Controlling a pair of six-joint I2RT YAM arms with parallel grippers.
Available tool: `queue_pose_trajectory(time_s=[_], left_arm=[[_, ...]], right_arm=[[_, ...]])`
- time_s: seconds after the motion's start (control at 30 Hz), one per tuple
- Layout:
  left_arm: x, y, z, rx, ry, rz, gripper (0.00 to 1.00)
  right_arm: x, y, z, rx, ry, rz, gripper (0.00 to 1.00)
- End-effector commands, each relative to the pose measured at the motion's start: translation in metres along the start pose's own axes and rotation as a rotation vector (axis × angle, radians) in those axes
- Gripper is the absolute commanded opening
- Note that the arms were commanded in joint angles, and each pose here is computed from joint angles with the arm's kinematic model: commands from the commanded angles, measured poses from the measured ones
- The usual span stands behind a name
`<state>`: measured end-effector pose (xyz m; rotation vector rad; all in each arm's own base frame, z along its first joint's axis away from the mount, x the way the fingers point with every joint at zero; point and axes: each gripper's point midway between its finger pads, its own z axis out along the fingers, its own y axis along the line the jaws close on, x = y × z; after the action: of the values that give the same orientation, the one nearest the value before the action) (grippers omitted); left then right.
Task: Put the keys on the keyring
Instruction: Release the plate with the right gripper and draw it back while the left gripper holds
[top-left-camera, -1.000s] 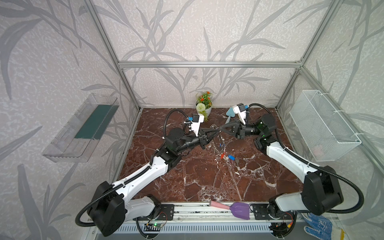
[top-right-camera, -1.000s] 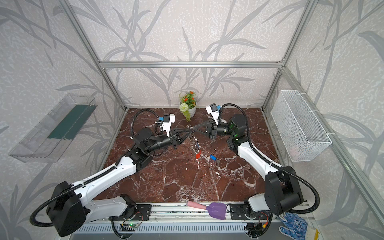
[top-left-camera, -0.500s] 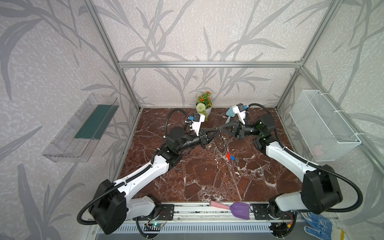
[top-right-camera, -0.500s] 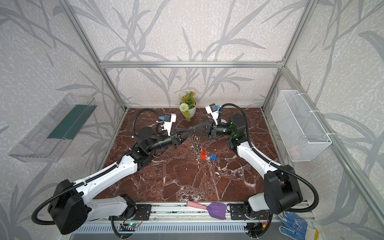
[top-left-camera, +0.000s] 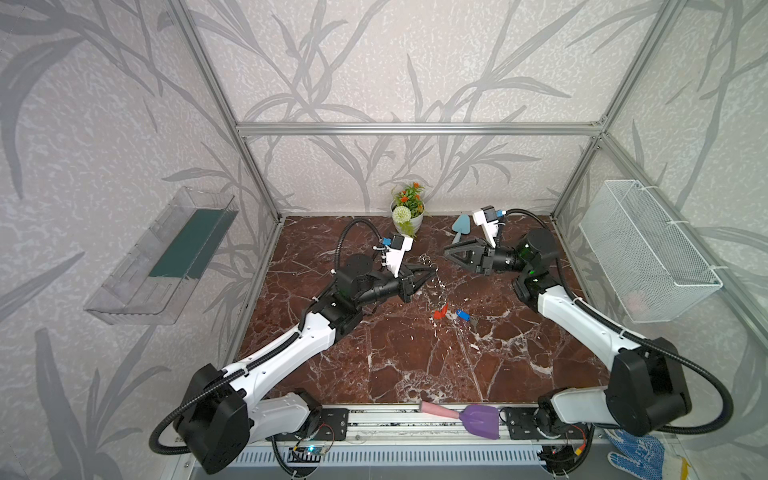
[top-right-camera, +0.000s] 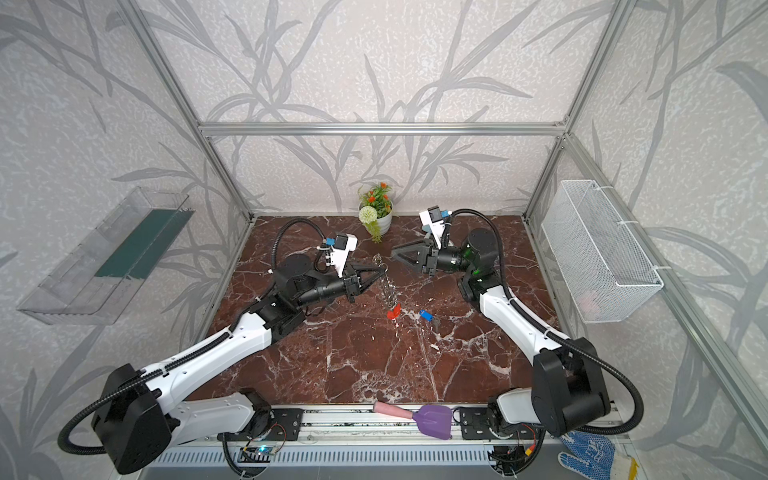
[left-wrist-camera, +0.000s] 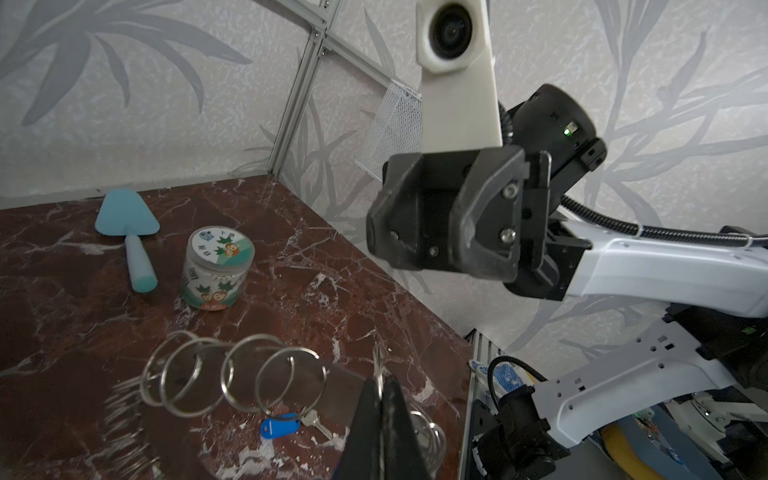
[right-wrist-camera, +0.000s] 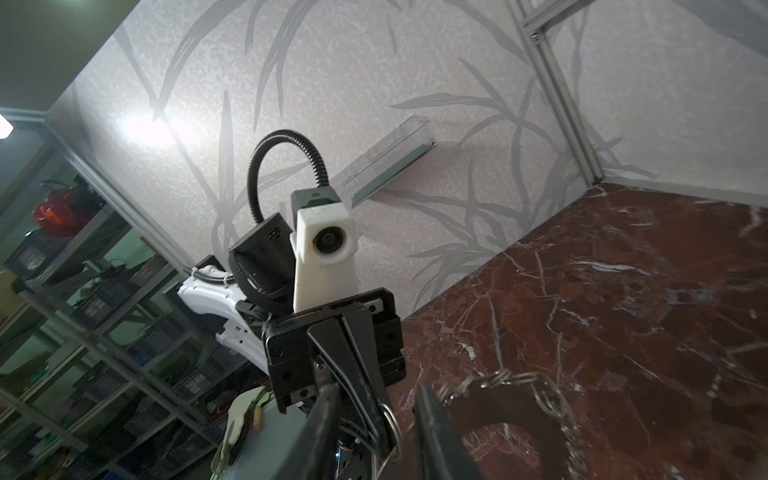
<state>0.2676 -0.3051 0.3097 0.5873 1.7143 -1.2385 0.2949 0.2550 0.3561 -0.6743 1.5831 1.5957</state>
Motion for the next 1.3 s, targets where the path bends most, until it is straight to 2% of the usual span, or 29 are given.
queue_pose_trajectory(time_s=[0.0, 0.13, 0.33, 0.73, 1.07, 1.27], left_arm=[[-0.019, -0.014, -0.011, -0.009, -0.018, 0.087, 0.0], [-0.013, -0.011, -0.014, -0.042, 0.034, 0.09, 0.0], [-0.006, -0.007, -0.018, -0.073, 0.095, 0.086, 0.0], [0.007, 0.007, -0.029, -0.18, 0.179, 0.084, 0.0], [0.032, 0.024, -0.051, -0.252, 0.204, 0.069, 0.0], [0.037, 0.022, -0.051, -0.233, 0.211, 0.063, 0.0]], right_arm=[[-0.01, 0.0, -0.013, 0.151, -0.056, -0.065, 0.4], [-0.003, -0.021, -0.031, 0.387, -0.044, -0.027, 0.43], [0.018, -0.043, -0.063, 0.649, 0.01, 0.043, 0.45], [0.095, -0.077, -0.124, 1.034, 0.233, 0.186, 0.47], [0.183, -0.117, -0.127, 1.198, 0.472, 0.295, 0.47], [0.211, -0.146, -0.114, 1.246, 0.6, 0.283, 0.47]])
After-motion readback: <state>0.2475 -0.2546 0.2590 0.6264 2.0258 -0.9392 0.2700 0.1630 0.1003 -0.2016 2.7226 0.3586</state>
